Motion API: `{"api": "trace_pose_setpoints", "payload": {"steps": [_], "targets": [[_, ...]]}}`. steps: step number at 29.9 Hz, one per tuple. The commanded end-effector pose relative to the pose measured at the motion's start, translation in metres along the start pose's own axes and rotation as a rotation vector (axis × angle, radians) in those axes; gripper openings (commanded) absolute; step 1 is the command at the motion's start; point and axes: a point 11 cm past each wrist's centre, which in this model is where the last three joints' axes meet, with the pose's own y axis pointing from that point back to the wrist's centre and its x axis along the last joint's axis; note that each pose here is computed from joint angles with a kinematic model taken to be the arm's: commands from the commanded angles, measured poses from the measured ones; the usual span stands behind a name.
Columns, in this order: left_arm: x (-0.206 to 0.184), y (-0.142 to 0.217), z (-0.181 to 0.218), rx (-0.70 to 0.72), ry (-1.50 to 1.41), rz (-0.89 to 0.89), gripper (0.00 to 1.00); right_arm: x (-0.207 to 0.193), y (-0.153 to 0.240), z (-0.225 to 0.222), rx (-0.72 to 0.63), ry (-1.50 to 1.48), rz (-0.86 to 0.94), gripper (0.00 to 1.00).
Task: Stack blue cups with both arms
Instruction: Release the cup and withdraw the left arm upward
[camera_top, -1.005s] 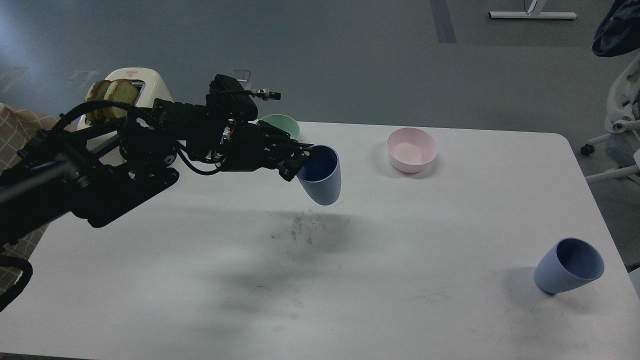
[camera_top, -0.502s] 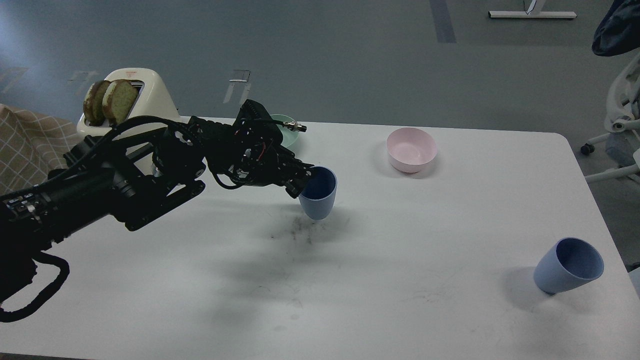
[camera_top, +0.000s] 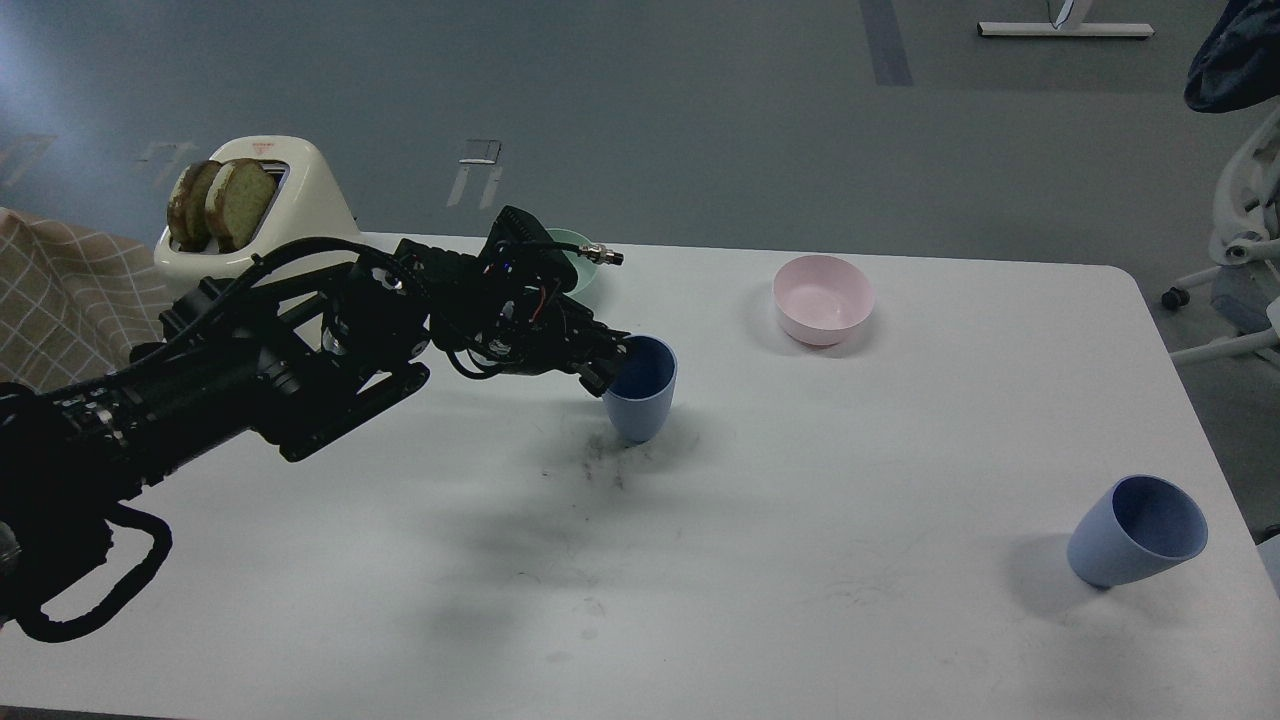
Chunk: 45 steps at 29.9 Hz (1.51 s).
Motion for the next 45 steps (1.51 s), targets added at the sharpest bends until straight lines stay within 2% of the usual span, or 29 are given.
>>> {"api": "trace_pose_setpoints", "payload": {"steps": [1,2,9,11,12,14,15,18,23,28,30,35,39,41,44,45], "targets": [[0.005,0.000,0.002,-0.006,-0.006,0.011,0.40,0.000,0.000,0.000,0.000,0.000,0.000,1.00],[0.006,0.000,0.003,-0.009,-0.006,0.014,0.46,0.000,0.000,0.000,0.000,0.000,0.000,1.00],[0.014,0.004,0.001,-0.009,-0.003,0.033,0.50,0.000,-0.001,-0.001,-0.001,0.004,-0.003,1.00],[0.021,0.007,-0.001,-0.007,0.001,0.053,0.60,0.000,-0.001,-0.002,-0.002,0.006,-0.006,1.00],[0.030,0.011,-0.003,-0.012,0.017,0.077,0.68,0.000,0.000,-0.003,-0.006,0.010,-0.008,1.00],[0.043,0.017,-0.005,-0.021,0.049,0.124,0.75,0.002,0.001,-0.004,-0.016,0.022,-0.015,1.00],[0.056,0.027,-0.012,-0.026,0.099,0.184,0.83,0.004,0.004,-0.006,-0.044,0.052,-0.030,1.00],[0.066,0.051,-0.033,-0.033,0.253,0.317,0.96,0.000,0.005,-0.011,-0.062,0.078,-0.073,1.00],[0.074,0.083,-0.059,-0.038,0.445,0.542,0.97,-0.009,-0.005,-0.034,-0.063,0.159,-0.133,1.00],[0.089,0.130,-0.092,-0.064,0.716,0.804,0.98,-0.044,-0.006,-0.048,-0.145,0.321,-0.302,1.00],[0.097,0.158,-0.108,-0.115,0.884,0.960,0.98,-0.066,-0.008,-0.052,-0.172,0.445,-0.396,1.00],[0.089,0.198,-0.137,-0.216,1.176,1.226,0.98,-0.083,-0.009,-0.045,-0.216,0.651,-0.492,1.00],[0.073,0.209,-0.156,-0.253,1.325,1.338,0.98,-0.096,-0.002,-0.026,-0.280,0.795,-0.583,1.00],[0.063,0.211,-0.167,-0.296,1.436,1.393,0.98,-0.109,0.007,-0.008,-0.337,0.953,-0.685,1.00],[0.042,0.214,-0.182,-0.380,1.562,1.400,0.98,-0.117,0.017,0.010,-0.411,1.197,-0.819,1.00],[0.042,0.214,-0.182,-0.381,1.563,1.400,0.98,-0.117,0.017,0.010,-0.411,1.198,-0.819,1.00]]}}
